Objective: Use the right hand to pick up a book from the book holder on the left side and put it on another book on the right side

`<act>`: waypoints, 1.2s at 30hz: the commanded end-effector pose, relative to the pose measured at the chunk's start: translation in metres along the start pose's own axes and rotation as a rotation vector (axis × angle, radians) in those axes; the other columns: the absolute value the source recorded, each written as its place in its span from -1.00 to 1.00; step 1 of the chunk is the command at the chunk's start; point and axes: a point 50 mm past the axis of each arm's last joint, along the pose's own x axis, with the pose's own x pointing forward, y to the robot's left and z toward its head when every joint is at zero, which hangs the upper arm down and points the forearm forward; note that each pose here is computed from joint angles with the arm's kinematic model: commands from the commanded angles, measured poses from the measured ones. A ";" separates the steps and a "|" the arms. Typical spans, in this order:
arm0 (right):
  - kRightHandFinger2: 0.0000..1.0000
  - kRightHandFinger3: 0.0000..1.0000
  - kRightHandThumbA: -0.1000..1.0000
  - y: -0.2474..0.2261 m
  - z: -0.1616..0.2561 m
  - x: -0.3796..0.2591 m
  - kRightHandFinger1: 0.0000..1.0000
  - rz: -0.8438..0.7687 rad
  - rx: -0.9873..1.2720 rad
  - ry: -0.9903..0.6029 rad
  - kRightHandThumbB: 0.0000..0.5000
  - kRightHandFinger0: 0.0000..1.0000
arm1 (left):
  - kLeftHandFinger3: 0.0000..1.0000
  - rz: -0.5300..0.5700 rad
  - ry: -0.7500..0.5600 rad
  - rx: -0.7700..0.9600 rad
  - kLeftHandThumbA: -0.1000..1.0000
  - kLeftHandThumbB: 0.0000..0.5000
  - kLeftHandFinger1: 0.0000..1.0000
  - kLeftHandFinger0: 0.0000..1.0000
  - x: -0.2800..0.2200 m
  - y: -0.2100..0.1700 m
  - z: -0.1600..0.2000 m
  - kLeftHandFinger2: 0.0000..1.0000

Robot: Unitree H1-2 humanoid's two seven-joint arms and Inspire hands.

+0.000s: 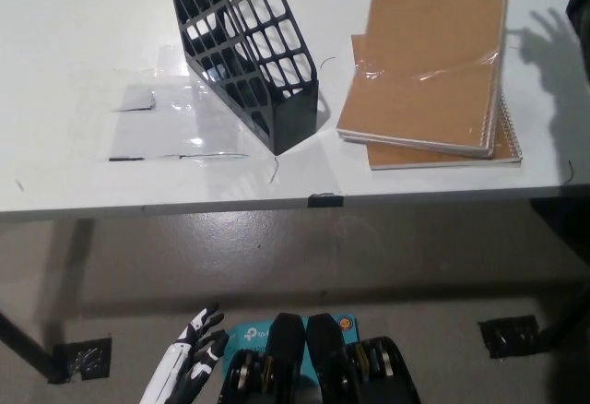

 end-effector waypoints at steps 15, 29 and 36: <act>1.00 1.00 -0.16 0.010 0.008 0.000 0.96 0.137 -0.200 -0.035 0.05 0.51 | 0.96 0.008 -0.076 0.016 0.83 -0.62 0.77 0.60 0.005 0.002 0.013 0.88; 1.00 1.00 0.49 0.041 0.098 -0.129 1.00 0.567 -0.316 -0.600 0.58 1.00 | 1.00 0.025 -0.148 0.006 0.89 -0.53 1.00 0.85 0.023 0.016 0.026 1.00; 1.00 1.00 0.73 0.029 0.108 -0.234 1.00 0.712 -0.423 -0.876 0.52 1.00 | 1.00 0.062 -0.216 -0.010 1.00 -0.22 1.00 1.00 0.043 0.027 0.040 1.00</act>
